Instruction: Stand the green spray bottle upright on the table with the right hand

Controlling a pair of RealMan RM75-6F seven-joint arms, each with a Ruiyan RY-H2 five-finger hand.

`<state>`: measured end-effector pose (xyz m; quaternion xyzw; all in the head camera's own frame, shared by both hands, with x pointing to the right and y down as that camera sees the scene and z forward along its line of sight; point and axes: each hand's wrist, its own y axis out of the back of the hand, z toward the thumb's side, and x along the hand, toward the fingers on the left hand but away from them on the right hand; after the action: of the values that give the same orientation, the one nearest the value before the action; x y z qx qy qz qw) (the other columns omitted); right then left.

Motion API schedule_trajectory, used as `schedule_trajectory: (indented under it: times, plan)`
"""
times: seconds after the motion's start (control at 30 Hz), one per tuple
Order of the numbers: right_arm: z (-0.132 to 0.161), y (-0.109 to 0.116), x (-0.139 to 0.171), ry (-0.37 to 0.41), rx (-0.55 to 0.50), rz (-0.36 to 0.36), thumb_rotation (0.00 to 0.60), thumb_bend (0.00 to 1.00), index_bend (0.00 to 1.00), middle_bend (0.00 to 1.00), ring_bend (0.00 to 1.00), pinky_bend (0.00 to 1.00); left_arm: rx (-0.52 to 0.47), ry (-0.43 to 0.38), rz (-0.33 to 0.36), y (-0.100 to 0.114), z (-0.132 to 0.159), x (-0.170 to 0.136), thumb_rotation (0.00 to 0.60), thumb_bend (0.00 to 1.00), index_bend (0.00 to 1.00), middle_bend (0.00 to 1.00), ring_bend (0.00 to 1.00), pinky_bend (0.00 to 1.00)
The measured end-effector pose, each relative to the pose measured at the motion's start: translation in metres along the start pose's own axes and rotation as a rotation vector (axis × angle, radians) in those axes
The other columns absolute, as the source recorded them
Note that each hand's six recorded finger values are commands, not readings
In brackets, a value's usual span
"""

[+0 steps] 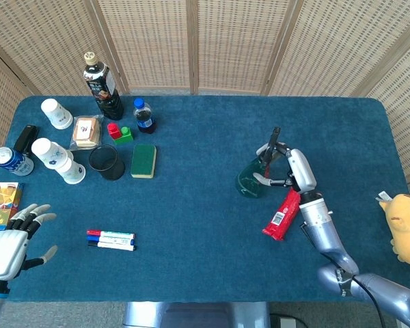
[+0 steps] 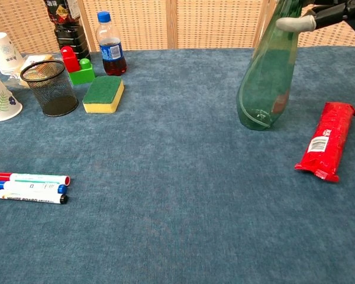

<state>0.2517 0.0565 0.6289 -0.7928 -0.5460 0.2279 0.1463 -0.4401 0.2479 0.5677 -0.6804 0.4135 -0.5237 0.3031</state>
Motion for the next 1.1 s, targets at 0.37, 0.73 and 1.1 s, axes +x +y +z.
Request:
schedule_trajectory:
  times: [0.37, 0.73, 1.1]
  plan:
    - [-0.003, 0.004, 0.003, -0.009, 0.004, -0.003, 0.6, 0.23, 0.42, 0.45, 0.35, 0.48, 0.002, -0.004, -0.003, -0.001, 0.002, 0.0, 0.6, 0.3, 0.25, 0.2, 0.14, 0.15]
    - [0.001, 0.001, 0.004, 0.004, 0.013, 0.011, 0.6, 0.23, 0.42, 0.45, 0.35, 0.48, 0.002, -0.01, -0.002, -0.001, 0.004, 0.0, 0.6, 0.3, 0.25, 0.2, 0.14, 0.15]
    - [0.008, -0.008, 0.0, 0.005, 0.021, 0.035, 0.6, 0.23, 0.42, 0.45, 0.35, 0.48, -0.002, -0.001, -0.002, -0.001, 0.001, -0.001, 0.6, 0.3, 0.25, 0.2, 0.14, 0.15]
